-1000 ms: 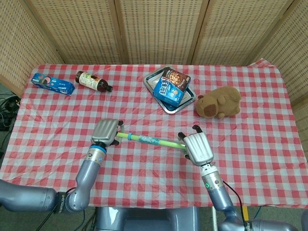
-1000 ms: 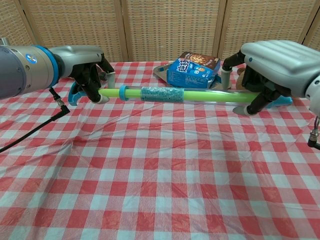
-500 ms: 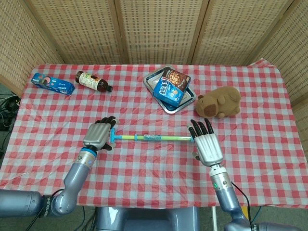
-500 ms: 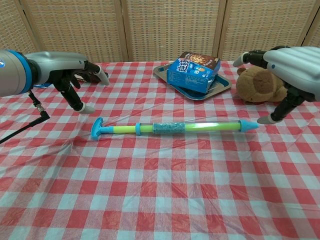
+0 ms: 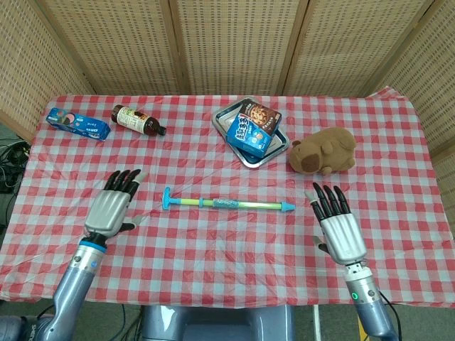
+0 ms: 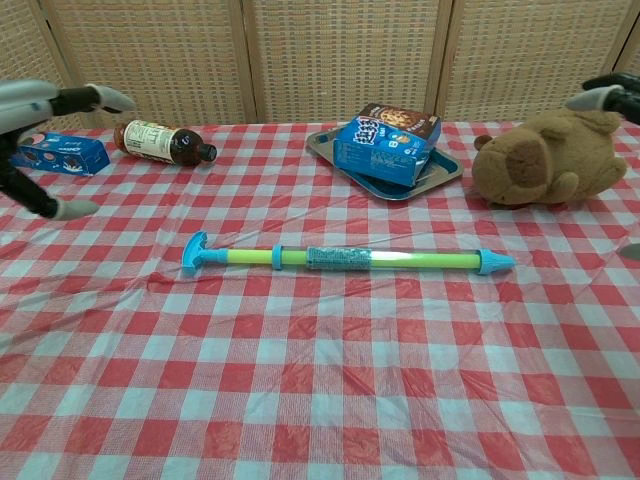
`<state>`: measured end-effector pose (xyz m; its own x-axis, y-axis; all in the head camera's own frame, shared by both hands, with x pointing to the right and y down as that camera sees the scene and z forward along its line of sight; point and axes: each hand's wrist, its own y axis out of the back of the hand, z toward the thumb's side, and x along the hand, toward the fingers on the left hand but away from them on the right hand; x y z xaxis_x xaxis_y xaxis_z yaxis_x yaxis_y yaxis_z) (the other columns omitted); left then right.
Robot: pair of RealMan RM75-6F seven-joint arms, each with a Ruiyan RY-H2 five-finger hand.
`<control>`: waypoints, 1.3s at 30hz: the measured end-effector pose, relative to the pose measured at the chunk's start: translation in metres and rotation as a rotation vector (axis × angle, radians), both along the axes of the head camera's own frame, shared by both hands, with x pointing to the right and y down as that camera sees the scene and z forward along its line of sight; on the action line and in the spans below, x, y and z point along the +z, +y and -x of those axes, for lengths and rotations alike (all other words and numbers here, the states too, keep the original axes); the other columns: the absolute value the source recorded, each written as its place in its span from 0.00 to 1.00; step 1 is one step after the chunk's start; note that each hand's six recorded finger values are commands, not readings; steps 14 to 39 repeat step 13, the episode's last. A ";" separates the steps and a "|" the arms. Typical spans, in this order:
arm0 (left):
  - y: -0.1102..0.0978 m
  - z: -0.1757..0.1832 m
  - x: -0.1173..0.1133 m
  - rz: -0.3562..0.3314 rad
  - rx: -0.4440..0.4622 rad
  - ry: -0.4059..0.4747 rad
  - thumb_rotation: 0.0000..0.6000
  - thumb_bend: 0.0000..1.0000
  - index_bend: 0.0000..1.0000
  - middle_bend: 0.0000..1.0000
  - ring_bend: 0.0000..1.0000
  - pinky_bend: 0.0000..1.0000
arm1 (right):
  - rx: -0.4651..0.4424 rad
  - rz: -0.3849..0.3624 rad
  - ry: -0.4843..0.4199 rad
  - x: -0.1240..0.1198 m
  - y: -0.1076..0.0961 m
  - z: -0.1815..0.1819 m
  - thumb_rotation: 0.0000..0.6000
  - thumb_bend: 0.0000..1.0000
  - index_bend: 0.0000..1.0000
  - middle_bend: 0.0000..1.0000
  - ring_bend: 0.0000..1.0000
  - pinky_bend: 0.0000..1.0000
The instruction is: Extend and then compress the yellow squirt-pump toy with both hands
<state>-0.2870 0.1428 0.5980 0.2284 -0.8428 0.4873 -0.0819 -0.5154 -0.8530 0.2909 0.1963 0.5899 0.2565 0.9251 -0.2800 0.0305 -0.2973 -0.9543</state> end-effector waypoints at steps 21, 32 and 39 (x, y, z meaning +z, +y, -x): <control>0.094 0.102 -0.026 -0.179 -0.031 -0.176 1.00 0.13 0.00 0.00 0.00 0.00 | 0.081 -0.006 0.011 -0.014 0.047 -0.070 1.00 0.00 0.00 0.00 0.00 0.00; 0.094 0.102 -0.026 -0.179 -0.031 -0.176 1.00 0.13 0.00 0.00 0.00 0.00 | 0.081 -0.006 0.011 -0.014 0.047 -0.070 1.00 0.00 0.00 0.00 0.00 0.00; 0.094 0.102 -0.026 -0.179 -0.031 -0.176 1.00 0.13 0.00 0.00 0.00 0.00 | 0.081 -0.006 0.011 -0.014 0.047 -0.070 1.00 0.00 0.00 0.00 0.00 0.00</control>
